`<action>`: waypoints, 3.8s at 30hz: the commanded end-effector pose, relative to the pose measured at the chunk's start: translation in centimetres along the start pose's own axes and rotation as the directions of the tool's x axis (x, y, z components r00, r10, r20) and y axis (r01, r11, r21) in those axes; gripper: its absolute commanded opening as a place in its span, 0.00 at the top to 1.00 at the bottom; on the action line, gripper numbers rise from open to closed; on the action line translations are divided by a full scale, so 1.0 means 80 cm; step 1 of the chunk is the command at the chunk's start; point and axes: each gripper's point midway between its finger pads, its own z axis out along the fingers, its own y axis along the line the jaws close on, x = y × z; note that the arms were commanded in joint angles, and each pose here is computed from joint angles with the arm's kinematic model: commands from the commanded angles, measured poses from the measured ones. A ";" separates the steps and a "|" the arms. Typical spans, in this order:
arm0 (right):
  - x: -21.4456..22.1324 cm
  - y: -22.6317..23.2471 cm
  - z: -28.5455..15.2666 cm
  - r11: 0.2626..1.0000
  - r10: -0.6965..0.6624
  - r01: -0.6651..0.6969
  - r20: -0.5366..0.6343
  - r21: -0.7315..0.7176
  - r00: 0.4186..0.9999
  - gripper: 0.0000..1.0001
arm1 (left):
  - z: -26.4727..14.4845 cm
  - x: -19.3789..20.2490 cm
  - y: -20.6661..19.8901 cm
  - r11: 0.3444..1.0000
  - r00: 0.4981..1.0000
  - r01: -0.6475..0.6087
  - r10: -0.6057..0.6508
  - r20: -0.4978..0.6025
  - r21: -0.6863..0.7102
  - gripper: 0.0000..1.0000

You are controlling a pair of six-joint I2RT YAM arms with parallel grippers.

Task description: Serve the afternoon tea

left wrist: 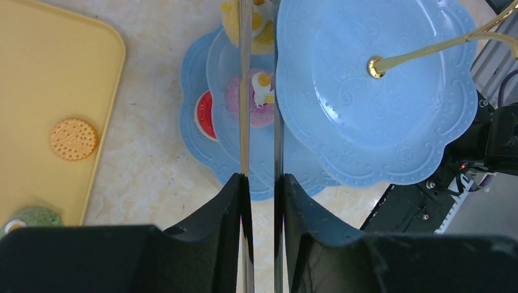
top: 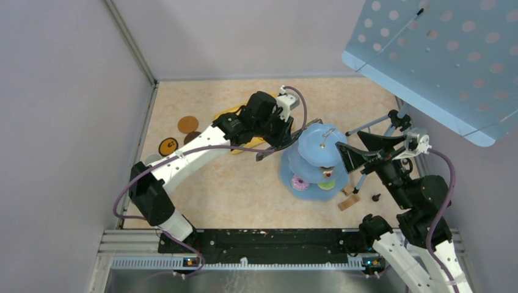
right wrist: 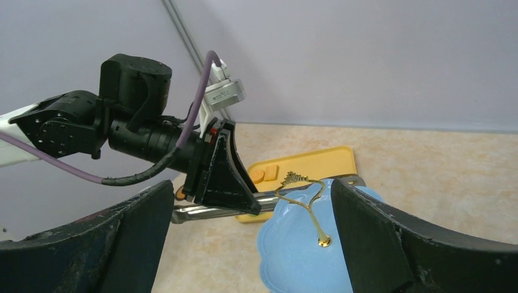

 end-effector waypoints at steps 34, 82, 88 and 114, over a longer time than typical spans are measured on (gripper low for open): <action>-0.026 0.009 -0.003 1.000 -0.010 0.011 0.059 -0.019 0.998 0.03 | -0.020 -0.036 0.000 0.999 0.993 -0.049 0.051 0.110 -0.024 0.49; -0.011 0.006 0.011 0.999 -0.025 0.026 0.043 -0.036 0.999 0.03 | -0.076 0.167 0.225 0.725 0.933 0.215 -0.350 -0.081 -0.655 0.46; -0.011 0.007 0.012 0.999 -0.020 0.022 0.044 -0.039 0.999 0.03 | -0.081 0.165 0.221 0.734 0.935 0.215 -0.346 -0.081 -0.644 0.58; -0.017 0.005 0.013 0.999 -0.030 0.031 0.054 -0.025 0.998 0.03 | -0.106 0.055 0.002 0.968 0.979 0.181 -0.194 -0.057 -0.174 0.68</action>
